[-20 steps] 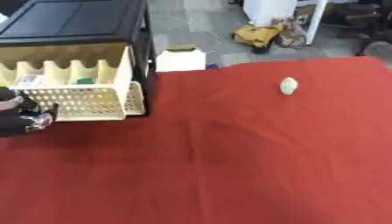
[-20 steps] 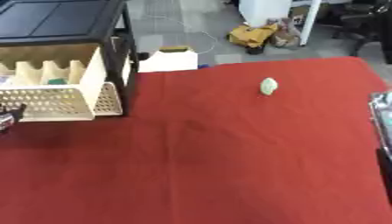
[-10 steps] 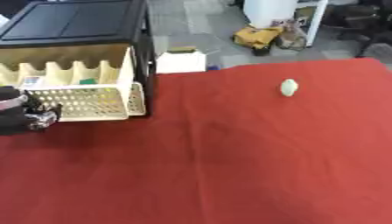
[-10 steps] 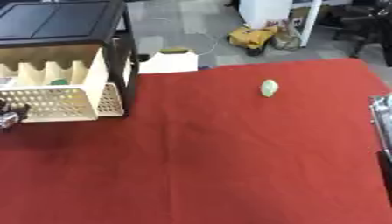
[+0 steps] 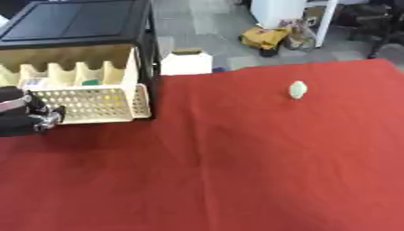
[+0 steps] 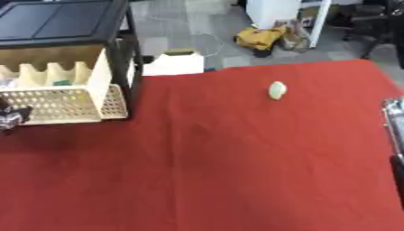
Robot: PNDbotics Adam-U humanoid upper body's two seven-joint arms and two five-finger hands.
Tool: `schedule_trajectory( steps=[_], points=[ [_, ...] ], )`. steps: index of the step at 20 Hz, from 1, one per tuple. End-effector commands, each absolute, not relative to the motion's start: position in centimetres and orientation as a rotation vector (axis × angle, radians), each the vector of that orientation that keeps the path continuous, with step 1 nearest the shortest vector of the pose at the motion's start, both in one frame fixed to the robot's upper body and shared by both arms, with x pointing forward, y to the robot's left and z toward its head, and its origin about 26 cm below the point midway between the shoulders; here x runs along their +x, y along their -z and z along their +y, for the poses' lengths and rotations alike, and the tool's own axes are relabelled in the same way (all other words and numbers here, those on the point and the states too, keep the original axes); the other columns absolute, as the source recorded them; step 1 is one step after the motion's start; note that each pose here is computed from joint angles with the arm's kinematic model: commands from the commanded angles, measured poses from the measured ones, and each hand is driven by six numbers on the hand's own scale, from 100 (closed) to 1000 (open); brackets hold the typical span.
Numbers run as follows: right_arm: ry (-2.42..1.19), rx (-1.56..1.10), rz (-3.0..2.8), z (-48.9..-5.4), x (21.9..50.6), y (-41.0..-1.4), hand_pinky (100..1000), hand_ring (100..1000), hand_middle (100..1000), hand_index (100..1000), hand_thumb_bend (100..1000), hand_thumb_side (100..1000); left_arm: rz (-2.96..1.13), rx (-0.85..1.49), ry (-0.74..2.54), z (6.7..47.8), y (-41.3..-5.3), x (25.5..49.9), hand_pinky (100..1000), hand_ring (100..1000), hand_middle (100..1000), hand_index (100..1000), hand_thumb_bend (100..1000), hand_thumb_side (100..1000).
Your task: Pick up objects from table and place into drawer.
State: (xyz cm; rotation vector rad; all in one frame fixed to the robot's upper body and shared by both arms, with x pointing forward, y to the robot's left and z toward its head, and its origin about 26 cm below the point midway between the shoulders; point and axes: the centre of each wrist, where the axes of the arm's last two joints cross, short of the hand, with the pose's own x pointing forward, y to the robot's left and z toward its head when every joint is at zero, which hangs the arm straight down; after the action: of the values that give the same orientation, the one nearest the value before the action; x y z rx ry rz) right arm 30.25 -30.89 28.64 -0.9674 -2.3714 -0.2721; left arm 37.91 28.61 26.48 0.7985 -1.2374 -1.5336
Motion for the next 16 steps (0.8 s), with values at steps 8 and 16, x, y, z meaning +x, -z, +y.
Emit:
schedule_trajectory(
  steps=[8,16],
  points=[
    [0.282,-0.978,-2.397,-31.0,29.8,-29.5,711,771,584,783,100,594,-1.291,0.83,1.506,28.4,-27.9,37.8,414,708,768,1000,100,1000],
    [0.292,-0.98,-2.392,-31.1,29.8,-29.4,711,772,584,783,100,590,-1.334,0.808,1.51,27.8,-28.5,37.4,388,682,740,1000,100,1000]
  ],
)
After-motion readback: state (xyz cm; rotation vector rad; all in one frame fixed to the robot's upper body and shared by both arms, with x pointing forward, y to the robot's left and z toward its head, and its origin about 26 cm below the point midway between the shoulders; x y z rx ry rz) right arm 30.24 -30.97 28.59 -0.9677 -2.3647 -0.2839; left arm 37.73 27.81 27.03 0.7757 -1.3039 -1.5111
